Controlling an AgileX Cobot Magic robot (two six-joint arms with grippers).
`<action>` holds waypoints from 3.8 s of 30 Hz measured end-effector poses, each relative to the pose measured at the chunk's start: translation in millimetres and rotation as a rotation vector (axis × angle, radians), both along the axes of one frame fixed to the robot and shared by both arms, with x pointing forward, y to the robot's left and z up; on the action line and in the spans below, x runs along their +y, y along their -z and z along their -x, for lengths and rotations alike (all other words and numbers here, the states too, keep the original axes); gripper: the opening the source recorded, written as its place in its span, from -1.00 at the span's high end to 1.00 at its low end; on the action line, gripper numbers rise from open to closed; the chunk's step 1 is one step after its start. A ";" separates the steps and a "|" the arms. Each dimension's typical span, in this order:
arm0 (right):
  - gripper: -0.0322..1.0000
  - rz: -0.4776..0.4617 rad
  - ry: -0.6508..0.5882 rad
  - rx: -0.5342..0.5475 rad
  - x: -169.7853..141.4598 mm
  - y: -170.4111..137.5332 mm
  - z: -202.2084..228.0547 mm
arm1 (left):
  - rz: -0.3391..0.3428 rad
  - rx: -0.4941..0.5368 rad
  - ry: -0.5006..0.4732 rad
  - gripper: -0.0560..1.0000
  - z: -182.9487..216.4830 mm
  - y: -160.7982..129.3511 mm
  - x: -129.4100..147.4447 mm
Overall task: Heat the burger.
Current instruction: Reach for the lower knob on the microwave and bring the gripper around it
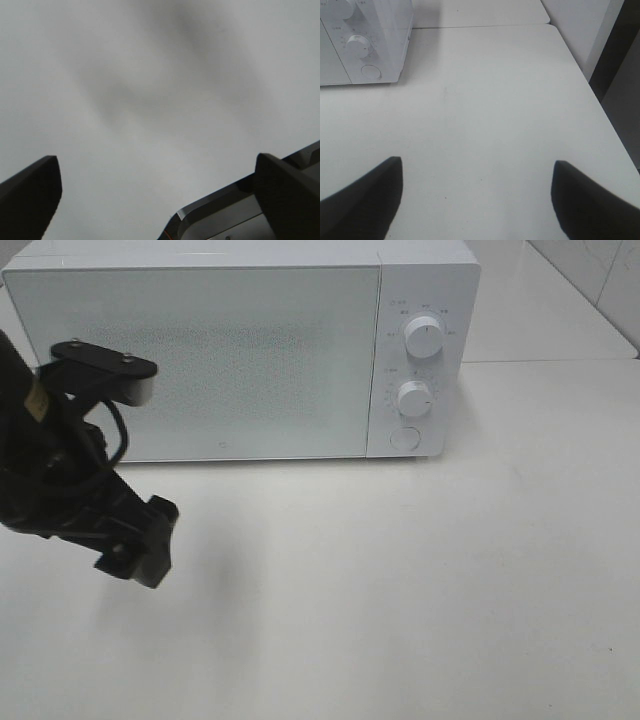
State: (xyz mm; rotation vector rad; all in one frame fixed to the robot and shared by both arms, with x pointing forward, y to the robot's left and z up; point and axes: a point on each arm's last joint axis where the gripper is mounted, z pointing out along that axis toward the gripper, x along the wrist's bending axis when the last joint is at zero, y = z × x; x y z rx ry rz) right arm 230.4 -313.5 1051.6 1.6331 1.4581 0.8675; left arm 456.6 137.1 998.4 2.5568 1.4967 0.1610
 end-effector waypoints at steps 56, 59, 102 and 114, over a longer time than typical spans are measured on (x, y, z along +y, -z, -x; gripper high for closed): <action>-0.54 0.000 0.000 0.000 0.0 0.0 0.0 | 0.161 -0.336 -0.515 -0.98 137.1 -36.5 159.2; -0.54 0.000 0.000 0.000 0.0 0.0 0.0 | 0.178 -0.399 -0.510 -0.98 146.6 -41.5 159.2; -0.54 0.000 0.000 0.000 0.0 0.0 0.0 | 0.306 -0.888 -0.498 -0.98 223.5 -58.1 157.6; -0.54 0.000 0.000 0.000 0.0 0.0 0.0 | 0.306 -0.888 -0.498 -0.98 223.5 -58.1 157.6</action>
